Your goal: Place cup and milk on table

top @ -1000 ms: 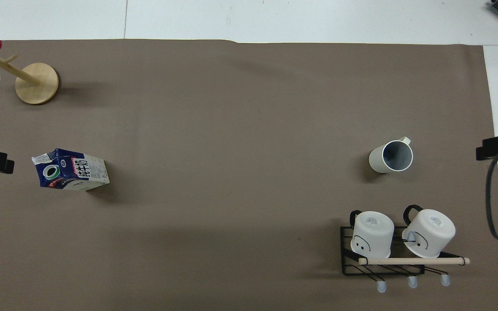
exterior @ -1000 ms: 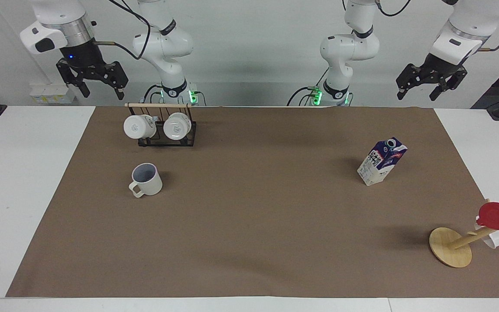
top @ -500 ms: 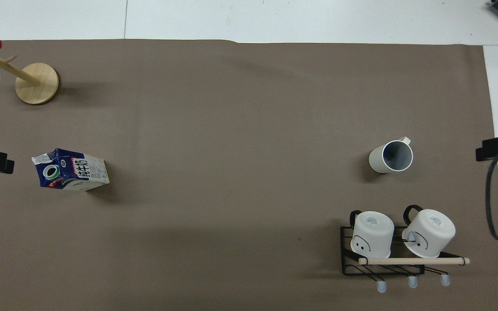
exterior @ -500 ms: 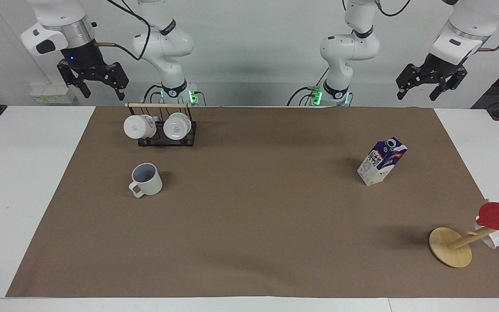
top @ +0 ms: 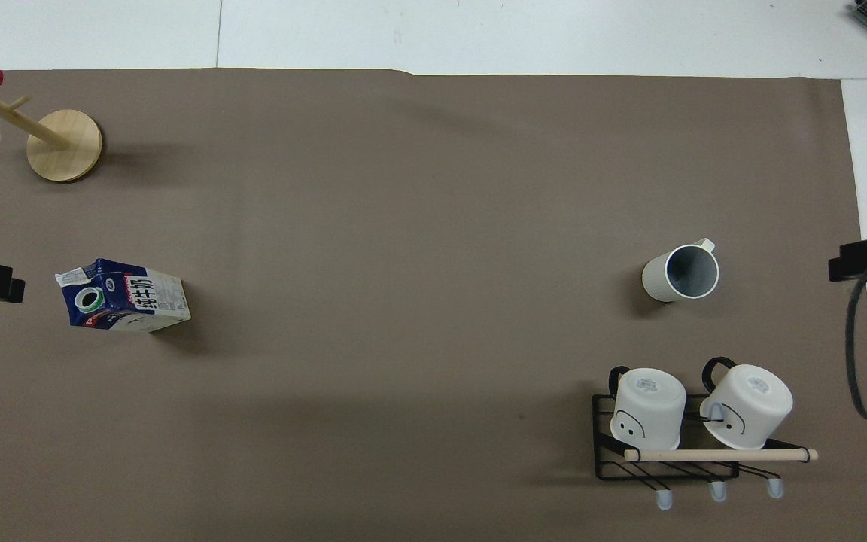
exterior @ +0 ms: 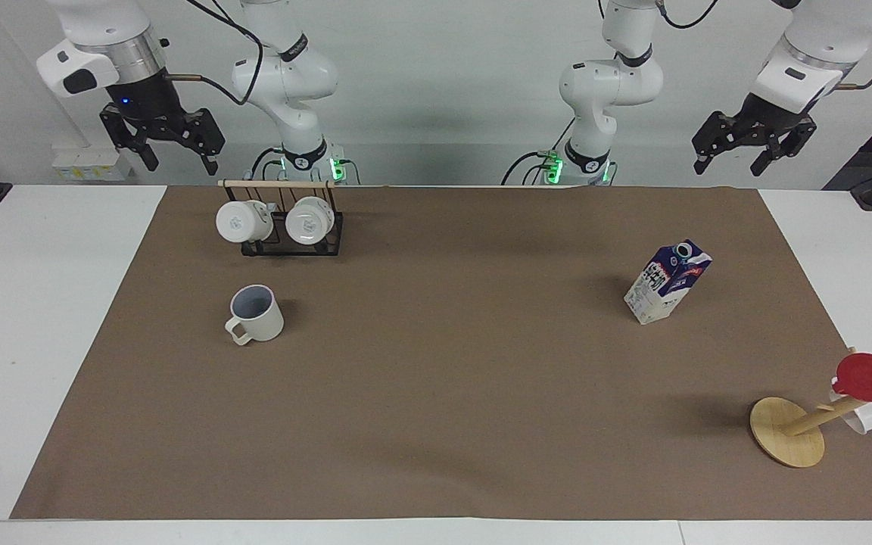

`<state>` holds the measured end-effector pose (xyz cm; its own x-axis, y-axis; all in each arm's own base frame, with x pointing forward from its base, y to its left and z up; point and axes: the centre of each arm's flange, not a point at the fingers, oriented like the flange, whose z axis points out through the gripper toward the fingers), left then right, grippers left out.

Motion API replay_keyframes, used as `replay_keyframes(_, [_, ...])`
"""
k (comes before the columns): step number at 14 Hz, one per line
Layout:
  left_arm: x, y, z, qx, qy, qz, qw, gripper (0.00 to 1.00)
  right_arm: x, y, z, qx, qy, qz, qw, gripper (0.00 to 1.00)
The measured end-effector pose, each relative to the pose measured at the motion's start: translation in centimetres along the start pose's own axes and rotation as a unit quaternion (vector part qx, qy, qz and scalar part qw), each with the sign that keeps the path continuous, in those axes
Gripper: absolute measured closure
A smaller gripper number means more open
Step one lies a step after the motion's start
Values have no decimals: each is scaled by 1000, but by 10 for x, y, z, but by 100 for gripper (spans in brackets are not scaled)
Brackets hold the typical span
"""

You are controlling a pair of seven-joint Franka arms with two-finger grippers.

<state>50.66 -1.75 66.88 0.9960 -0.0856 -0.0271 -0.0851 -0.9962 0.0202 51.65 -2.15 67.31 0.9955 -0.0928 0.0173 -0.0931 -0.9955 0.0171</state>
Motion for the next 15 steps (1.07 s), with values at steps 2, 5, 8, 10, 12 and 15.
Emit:
replay_keyframes(2, [0, 0, 0, 0, 0, 0, 1000, 0, 0, 0, 0, 0, 0, 0, 1000, 0])
replay_keyframes(5, [0, 0, 0, 0, 0, 0, 1000, 0, -1, 0, 0, 0, 0, 0, 1000, 0])
replay_keyframes(8, [0, 0, 0, 0, 0, 0, 1000, 0, -1, 0, 0, 0, 0, 0, 1000, 0])
replay_keyframes(10, [0, 0, 0, 0, 0, 0, 1000, 0, -1, 0, 0, 0, -1, 0, 1000, 0])
replay_keyframes(12, [0, 0, 0, 0, 0, 0, 1000, 0, -1, 0, 1, 0, -1, 0, 1000, 0])
replay_keyframes(15, [0, 0, 0, 0, 0, 0, 1000, 0, -1, 0, 1, 0, -1, 0, 1000, 0])
